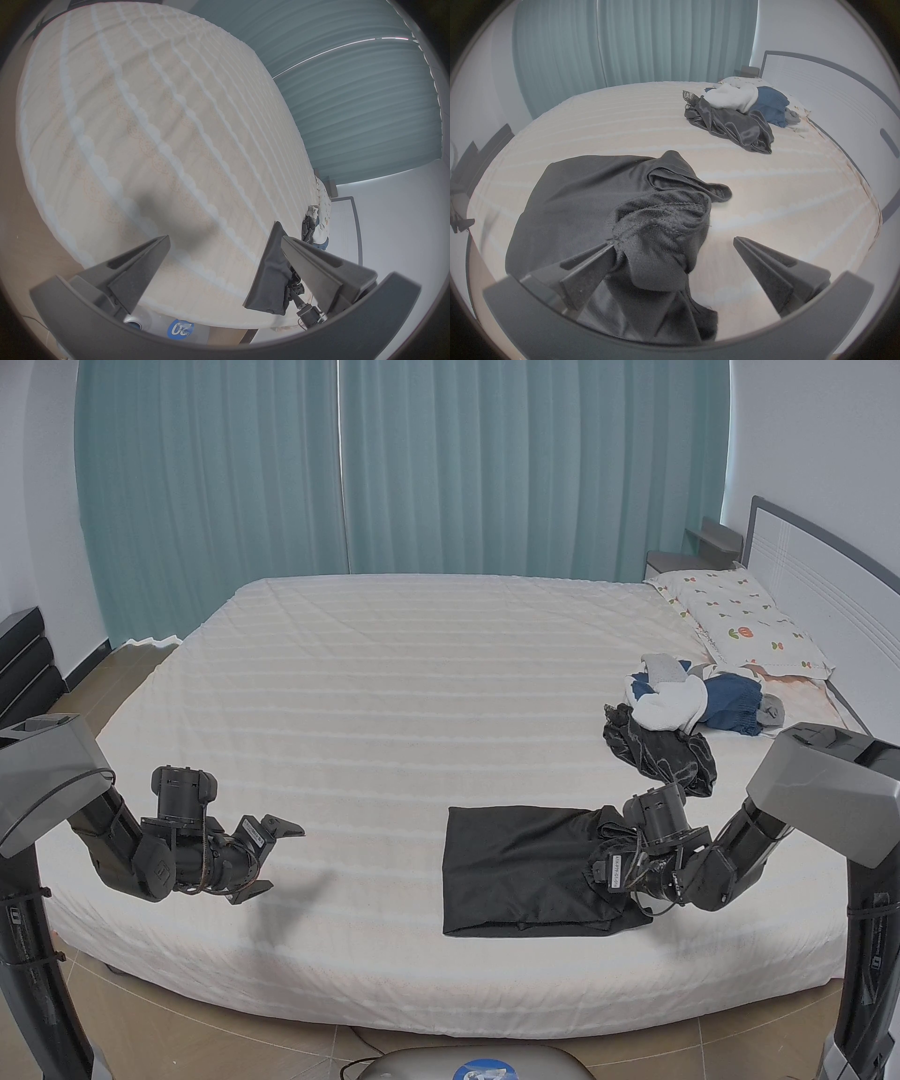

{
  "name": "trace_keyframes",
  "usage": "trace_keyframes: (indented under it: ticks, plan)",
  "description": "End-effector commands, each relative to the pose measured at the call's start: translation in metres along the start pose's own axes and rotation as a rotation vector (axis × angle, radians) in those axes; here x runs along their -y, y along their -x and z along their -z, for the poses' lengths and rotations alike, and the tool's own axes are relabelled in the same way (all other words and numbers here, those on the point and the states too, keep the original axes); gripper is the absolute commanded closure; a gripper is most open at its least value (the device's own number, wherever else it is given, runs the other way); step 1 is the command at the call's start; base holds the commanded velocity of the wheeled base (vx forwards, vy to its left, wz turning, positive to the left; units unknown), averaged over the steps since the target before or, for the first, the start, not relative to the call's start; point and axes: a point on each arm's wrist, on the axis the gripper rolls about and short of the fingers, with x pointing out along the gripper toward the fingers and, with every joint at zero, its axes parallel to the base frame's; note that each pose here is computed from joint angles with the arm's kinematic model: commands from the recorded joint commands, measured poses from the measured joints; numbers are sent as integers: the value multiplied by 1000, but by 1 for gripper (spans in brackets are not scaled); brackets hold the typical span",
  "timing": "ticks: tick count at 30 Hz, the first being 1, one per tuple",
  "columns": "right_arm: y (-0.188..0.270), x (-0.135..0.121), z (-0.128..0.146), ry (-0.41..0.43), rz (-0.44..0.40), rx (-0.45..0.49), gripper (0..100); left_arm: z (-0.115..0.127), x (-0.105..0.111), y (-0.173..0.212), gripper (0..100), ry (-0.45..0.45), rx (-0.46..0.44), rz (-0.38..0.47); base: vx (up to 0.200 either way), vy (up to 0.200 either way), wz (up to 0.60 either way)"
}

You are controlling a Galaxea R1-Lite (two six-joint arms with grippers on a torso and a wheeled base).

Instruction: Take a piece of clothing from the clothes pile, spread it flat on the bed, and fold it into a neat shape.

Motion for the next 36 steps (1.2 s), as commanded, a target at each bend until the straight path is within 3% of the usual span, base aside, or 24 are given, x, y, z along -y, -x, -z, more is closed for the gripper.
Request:
trace_keyframes:
  ticks: [1,9,14,25,31,36]
  plan:
    - [17,28,3,-58,10,-15,0,0,-1,-1,0,2,0,-2,0,0,0]
    - [26,58,21,-177,-37,-29,0,0,-1,-1,0,2,0,-2,0,0,0]
    - [27,74,36,-200,-11,-70,0,0,-1,-1,0,2,0,-2,0,0,0]
    - [41,113,53,-297,-37,-45,0,0,0,-1,0,1,0,-1,0,0,0]
    - [56,136,62,-354,-57,10,0,0,-1,-2,0,1,2,-4,0,0,0]
    - [65,155,52,-409,-87,132,0,0,0,-2,0,0,3,-3,40,0,0]
